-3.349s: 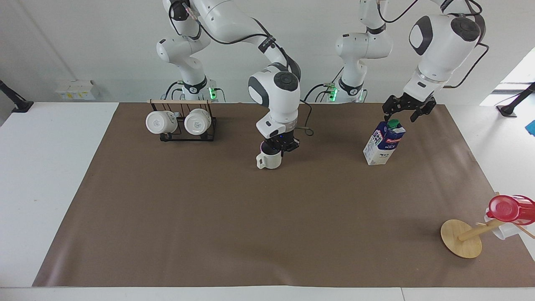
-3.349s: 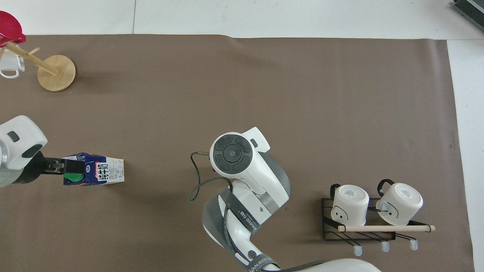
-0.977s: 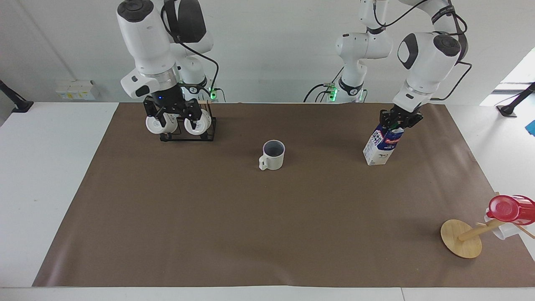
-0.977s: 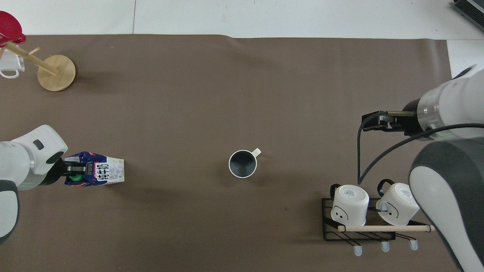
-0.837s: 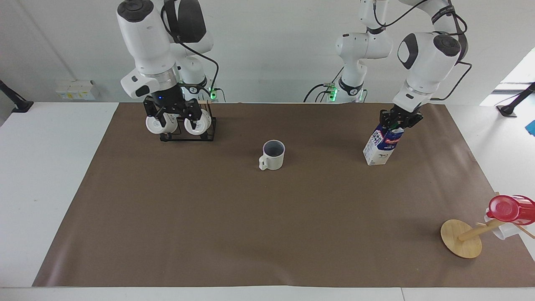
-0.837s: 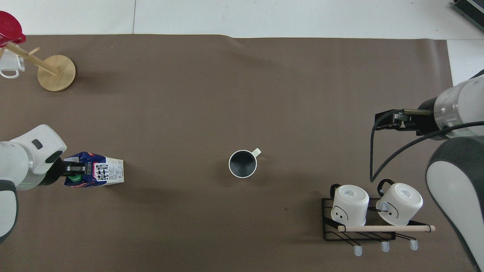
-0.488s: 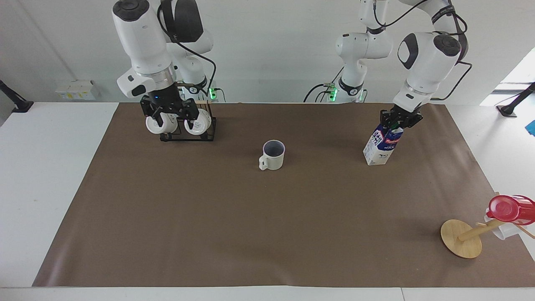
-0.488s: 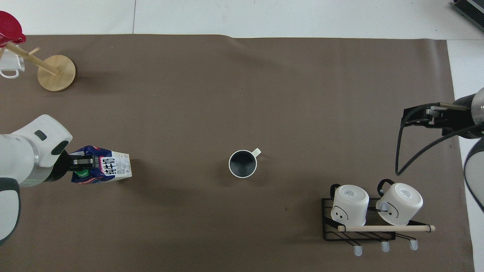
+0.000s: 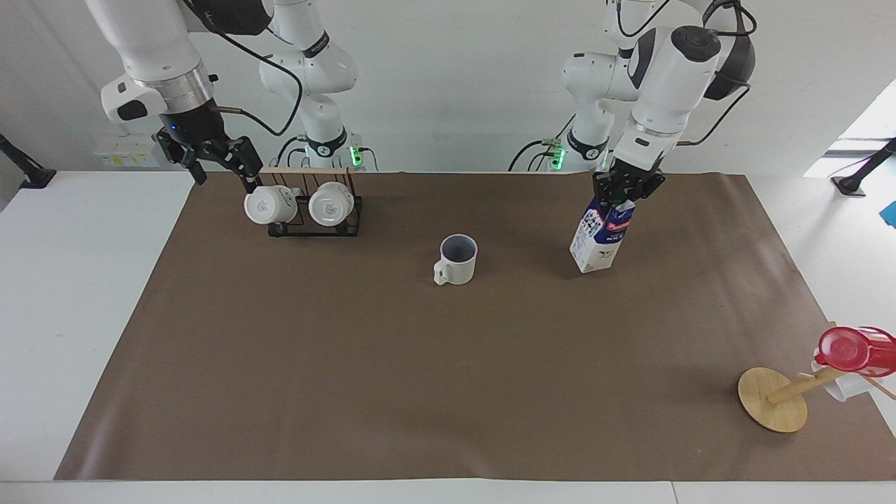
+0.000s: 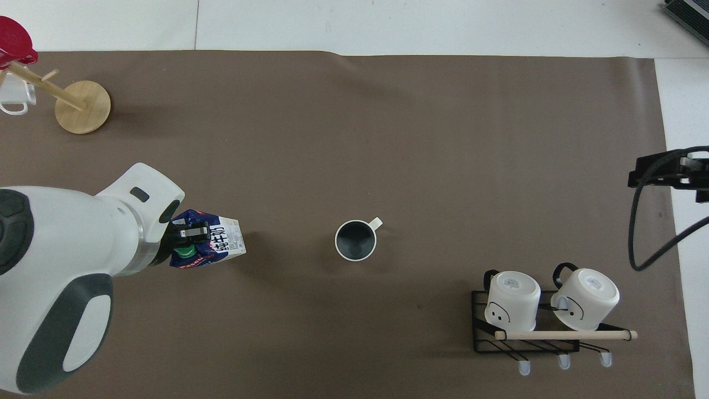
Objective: Place cup and milk on table
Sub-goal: 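Carry the milk carton with the left gripper beside the mug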
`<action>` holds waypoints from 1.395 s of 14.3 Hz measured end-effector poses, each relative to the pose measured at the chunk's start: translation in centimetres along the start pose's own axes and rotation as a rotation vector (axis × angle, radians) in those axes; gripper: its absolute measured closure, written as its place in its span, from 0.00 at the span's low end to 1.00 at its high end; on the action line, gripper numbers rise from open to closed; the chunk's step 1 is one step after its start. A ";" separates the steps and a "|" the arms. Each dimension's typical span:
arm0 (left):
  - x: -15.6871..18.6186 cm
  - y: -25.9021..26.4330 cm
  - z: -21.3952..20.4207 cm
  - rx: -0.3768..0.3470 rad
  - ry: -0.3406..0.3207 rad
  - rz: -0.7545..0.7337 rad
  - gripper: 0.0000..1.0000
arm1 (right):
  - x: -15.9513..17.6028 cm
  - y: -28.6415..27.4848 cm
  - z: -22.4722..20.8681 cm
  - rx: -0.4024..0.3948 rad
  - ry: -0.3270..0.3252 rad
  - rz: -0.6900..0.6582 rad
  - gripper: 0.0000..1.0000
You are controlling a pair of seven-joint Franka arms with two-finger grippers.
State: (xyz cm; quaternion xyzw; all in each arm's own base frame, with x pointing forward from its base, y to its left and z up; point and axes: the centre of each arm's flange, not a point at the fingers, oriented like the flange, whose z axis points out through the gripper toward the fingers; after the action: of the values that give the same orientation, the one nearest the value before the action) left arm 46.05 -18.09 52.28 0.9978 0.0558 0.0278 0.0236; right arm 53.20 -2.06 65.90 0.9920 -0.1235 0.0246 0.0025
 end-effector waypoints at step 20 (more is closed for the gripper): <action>-2.8 12.6 5.9 -0.014 0.001 0.034 0.59 | -0.7 1.4 -0.8 -0.007 -0.042 -0.113 0.00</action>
State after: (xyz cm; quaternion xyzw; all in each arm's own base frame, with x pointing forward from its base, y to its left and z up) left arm 44.95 -31.18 46.92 0.9984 0.0389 0.0291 0.0300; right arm 52.10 -3.22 66.64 0.9977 -0.0674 0.0033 0.0049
